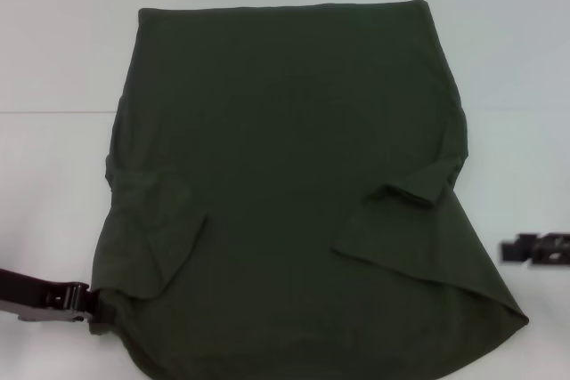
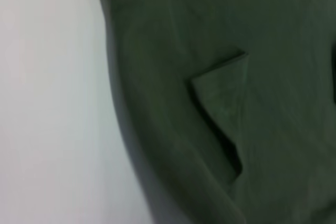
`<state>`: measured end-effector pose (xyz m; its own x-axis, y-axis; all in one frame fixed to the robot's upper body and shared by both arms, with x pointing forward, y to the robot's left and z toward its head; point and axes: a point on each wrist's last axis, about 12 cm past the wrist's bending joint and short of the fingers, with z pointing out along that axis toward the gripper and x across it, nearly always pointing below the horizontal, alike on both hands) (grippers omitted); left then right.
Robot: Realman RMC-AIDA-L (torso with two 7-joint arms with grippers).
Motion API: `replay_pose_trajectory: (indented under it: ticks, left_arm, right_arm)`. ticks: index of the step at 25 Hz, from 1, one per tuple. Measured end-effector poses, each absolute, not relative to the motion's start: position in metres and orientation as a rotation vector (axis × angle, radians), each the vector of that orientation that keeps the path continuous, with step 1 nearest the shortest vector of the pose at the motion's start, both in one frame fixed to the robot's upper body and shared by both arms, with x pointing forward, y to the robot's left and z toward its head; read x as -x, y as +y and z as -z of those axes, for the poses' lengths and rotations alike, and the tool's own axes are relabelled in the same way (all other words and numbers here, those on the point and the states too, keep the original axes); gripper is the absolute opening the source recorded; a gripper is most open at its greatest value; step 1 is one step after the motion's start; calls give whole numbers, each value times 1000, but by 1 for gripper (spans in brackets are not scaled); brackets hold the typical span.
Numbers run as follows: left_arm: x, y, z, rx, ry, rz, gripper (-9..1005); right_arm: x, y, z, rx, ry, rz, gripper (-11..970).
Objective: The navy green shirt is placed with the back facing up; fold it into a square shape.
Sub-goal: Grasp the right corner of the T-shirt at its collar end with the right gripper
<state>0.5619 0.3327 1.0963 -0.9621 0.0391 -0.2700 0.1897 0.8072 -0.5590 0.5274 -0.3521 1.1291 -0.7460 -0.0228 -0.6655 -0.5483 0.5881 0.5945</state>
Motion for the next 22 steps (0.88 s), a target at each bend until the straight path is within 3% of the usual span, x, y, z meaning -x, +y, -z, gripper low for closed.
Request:
replay_pose_trajectory:
  ticks: [4,9,15,20,22]
  left_arm:
    - [-564,333,-1100,-202,2731,883,27]
    - [-563,331,-1101,-238,2721,899,26]
    - [-565,331,-1105,-250,2679,923,26]
    - [-565,332,-1106,-266,2672,917,26]
    - [-564,332,-1105,-265,2673,915,27]
  right_arm:
    - [-537,-371,-1160,248,2345,-1102,938]
    - [-549,-379,-1169,103,2518,-1033,750]
    - [-556,-374,-1159,47,2674,-912,758]
    - [-550,-370,-1144,20,2752,-851,896]
    - [-548,-368,-1137,17,2758,-834,908]
